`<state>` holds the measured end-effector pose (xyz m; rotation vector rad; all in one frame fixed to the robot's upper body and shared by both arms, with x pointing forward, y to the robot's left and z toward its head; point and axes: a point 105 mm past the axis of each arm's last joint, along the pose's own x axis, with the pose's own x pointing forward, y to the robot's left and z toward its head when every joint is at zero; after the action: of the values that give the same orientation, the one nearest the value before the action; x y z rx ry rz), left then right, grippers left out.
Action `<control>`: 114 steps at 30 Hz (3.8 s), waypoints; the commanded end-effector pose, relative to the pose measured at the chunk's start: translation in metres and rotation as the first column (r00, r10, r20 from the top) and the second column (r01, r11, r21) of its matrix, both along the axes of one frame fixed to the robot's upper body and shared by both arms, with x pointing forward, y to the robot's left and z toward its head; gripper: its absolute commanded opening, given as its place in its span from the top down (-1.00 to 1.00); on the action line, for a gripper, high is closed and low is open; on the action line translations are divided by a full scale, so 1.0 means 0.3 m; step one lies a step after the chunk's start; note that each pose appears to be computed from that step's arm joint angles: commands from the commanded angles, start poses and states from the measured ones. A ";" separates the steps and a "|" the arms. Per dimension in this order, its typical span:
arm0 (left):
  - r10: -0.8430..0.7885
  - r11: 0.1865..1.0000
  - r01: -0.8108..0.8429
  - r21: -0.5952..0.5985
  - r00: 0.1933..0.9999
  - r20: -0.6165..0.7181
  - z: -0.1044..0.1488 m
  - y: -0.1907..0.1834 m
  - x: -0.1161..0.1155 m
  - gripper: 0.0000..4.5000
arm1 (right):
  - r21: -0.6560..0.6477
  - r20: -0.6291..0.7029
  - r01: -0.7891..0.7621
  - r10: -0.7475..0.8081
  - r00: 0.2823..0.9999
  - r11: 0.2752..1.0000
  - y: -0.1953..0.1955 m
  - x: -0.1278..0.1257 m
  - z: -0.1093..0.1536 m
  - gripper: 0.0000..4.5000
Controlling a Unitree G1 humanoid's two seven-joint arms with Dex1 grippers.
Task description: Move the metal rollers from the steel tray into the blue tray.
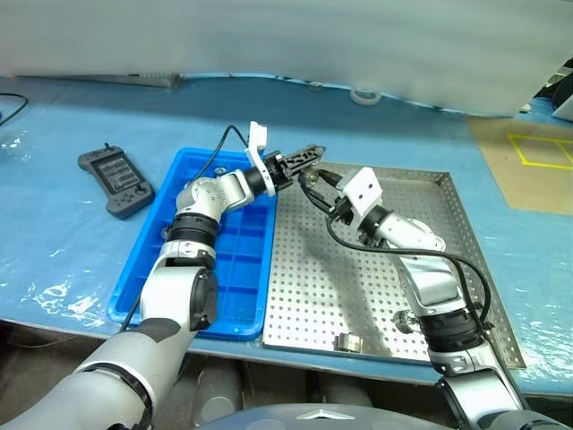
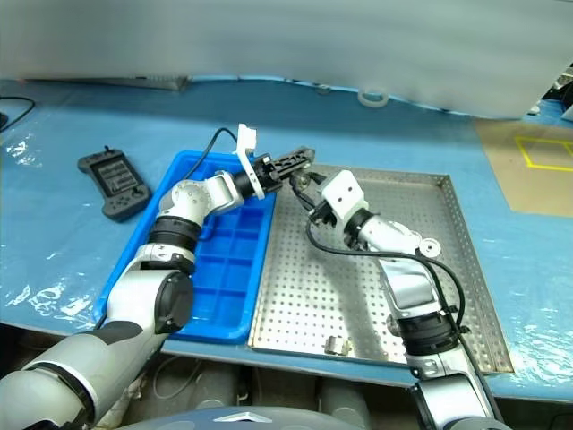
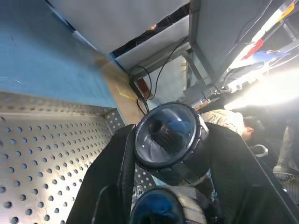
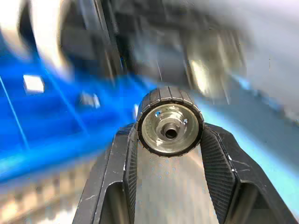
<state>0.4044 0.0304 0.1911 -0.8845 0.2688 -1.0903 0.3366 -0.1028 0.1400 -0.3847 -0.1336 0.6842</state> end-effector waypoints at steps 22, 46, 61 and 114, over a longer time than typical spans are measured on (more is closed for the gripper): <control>-0.229 0.884 -0.084 0.460 0.779 0.584 0.080 0.281 -0.255 0.16 | -0.071 -0.028 0.112 -0.114 0.993 0.991 -0.122 -0.109 -0.050 0.30; -0.343 0.778 -0.122 0.617 0.740 0.578 -0.009 0.389 -0.351 0.16 | -0.035 -0.239 0.111 -0.116 0.964 0.993 -0.186 -0.114 -0.201 -0.88; -0.306 0.594 -0.304 0.744 0.770 0.559 -0.073 0.615 -0.352 0.16 | 0.104 -0.133 -0.050 0.064 0.989 0.993 -0.063 -0.147 0.062 -0.88; -0.162 0.519 -0.266 0.812 0.903 0.398 -0.218 0.615 -0.374 -0.70 | 0.022 -0.101 -0.088 0.090 0.991 0.996 0.002 -0.071 -0.010 -0.90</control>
<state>0.2897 0.2126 0.1180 0.2453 0.3906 -0.8960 0.3154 -0.1038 0.1215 -0.3115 -0.0019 0.7942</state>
